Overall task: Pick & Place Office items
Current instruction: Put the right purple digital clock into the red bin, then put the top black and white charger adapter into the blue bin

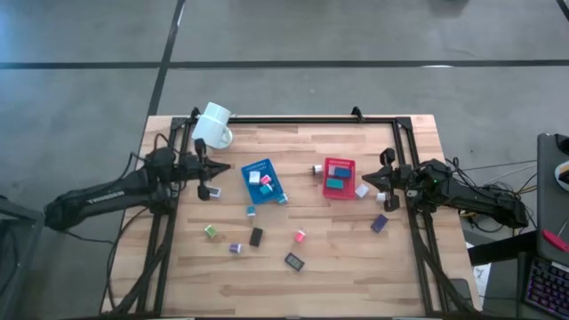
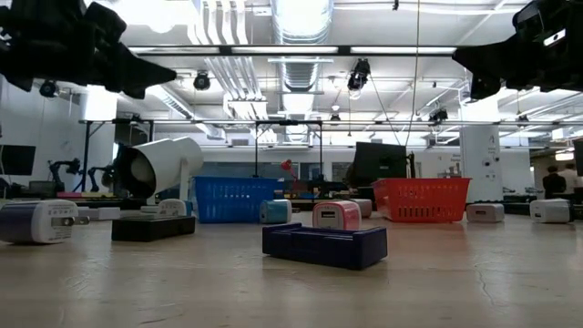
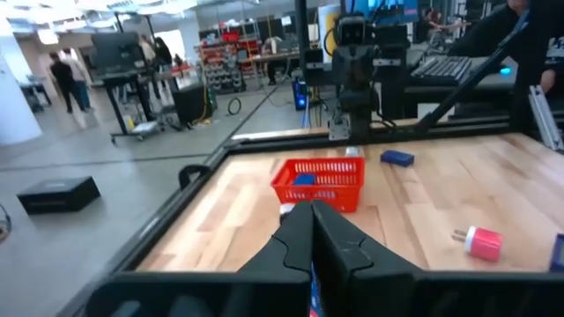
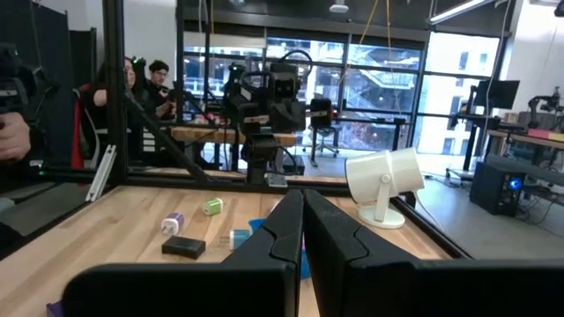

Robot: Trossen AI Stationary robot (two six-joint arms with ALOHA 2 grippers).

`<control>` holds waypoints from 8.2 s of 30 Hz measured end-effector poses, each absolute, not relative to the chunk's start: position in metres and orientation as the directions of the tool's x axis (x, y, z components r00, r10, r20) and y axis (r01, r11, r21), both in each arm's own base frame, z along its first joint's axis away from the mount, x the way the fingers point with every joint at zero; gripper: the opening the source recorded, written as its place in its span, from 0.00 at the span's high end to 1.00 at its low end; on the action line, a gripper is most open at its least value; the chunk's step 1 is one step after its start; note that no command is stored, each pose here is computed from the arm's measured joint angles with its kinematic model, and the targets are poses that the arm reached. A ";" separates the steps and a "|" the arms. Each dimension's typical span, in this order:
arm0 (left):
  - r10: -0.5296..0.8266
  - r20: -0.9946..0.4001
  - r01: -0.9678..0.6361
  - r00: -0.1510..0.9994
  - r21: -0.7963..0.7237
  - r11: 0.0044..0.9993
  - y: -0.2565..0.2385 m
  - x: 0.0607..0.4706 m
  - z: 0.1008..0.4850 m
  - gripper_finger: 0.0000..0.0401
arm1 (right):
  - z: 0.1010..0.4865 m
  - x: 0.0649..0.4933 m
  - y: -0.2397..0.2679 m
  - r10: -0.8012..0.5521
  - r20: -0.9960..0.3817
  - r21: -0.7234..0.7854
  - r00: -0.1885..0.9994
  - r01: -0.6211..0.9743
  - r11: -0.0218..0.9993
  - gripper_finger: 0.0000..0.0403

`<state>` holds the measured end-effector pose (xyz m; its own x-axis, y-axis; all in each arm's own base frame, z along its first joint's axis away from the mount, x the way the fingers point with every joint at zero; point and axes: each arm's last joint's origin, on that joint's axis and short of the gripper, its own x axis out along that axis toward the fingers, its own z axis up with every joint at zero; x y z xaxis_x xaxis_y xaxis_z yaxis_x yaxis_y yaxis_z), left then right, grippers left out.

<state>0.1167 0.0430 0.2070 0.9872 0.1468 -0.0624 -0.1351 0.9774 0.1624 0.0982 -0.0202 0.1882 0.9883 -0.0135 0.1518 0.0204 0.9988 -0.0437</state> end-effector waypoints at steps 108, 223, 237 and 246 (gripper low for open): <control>0.184 -0.095 -0.170 0.978 0.136 0.976 0.050 0.118 0.192 0.97 | 0.132 0.194 0.071 -0.034 -0.961 0.037 -0.273 -0.250 0.968 0.63; 0.187 -0.098 -0.172 0.978 0.141 0.975 0.050 0.118 0.192 0.98 | 0.287 0.181 -0.028 -0.134 -0.070 -0.129 0.988 0.125 0.984 0.56; 0.186 -0.106 -0.170 0.977 0.148 0.974 0.050 0.118 0.191 0.98 | 0.206 0.145 -0.022 -0.121 0.183 -0.138 0.976 0.148 0.979 0.90; 0.186 -0.112 -0.169 0.976 0.147 0.975 0.050 0.118 0.190 0.97 | 0.196 0.136 -0.021 -0.052 0.193 -0.140 0.980 0.080 0.987 0.98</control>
